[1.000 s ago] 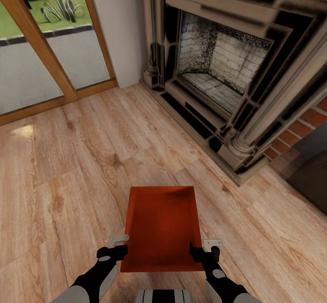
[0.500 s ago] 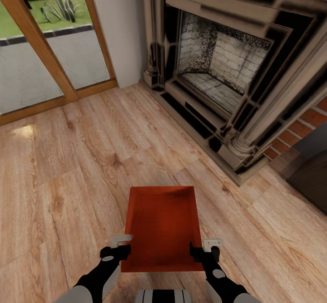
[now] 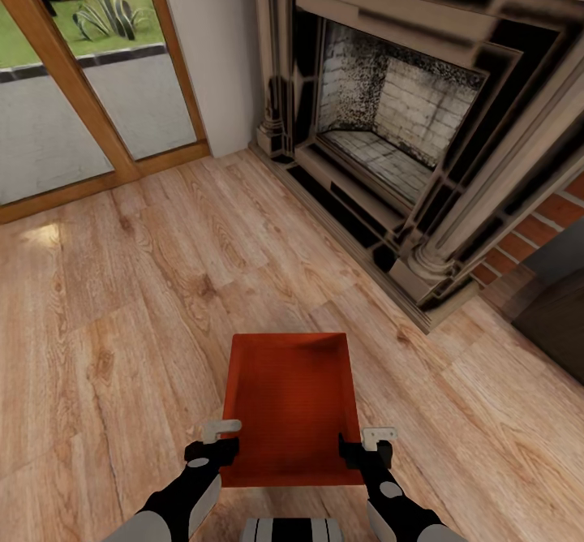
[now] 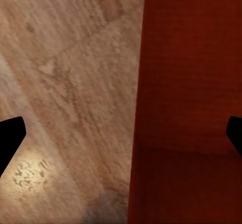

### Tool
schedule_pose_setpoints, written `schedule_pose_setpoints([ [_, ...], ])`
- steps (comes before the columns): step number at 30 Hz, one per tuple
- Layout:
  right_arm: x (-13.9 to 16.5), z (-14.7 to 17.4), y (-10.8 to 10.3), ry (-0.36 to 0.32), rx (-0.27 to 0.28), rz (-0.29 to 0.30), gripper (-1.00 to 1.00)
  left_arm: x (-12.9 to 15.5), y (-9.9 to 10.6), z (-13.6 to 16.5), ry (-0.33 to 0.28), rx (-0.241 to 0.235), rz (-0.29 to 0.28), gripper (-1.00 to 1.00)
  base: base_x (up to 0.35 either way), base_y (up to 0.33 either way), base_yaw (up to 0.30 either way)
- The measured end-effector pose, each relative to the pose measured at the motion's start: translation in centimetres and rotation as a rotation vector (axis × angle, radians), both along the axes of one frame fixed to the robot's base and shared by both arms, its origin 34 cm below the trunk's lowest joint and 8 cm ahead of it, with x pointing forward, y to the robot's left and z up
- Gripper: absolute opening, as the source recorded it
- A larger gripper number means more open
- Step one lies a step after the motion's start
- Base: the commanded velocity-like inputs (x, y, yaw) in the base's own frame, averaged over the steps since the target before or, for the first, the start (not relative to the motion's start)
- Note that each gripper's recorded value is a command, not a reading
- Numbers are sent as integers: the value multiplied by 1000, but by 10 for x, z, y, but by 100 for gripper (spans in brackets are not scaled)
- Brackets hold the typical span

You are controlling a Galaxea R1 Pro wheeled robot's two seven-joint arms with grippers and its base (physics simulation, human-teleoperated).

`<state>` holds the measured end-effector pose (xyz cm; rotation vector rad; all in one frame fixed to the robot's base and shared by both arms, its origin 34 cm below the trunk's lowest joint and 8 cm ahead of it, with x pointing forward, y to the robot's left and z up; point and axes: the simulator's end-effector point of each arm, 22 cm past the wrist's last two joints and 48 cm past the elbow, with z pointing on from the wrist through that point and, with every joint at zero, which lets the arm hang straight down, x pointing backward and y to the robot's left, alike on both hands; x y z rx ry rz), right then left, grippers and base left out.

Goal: Move the two storage containers from the living room to the garage. In the garage, place one container on the floor and stack the other container on top of it (either order is fine).

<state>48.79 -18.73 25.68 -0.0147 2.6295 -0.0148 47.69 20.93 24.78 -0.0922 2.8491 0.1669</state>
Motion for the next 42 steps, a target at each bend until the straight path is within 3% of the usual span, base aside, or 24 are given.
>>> schedule_pose_setpoints([
  [9, 0, 0, 0, 0, 0, 0, 100, 1, 0, 0, -1, 0, 0, 100, 0, 0, 0],
  [28, -7, -40, 0, -1, 0, 1, 100, -7, 1, -40, -3, 1, 2, 100, 0, 0, 0],
  [42, -7, -40, 0, -1, 0, 2, 100, -7, 2, -40, -3, 2, 5, 100, 0, 0, 0],
])
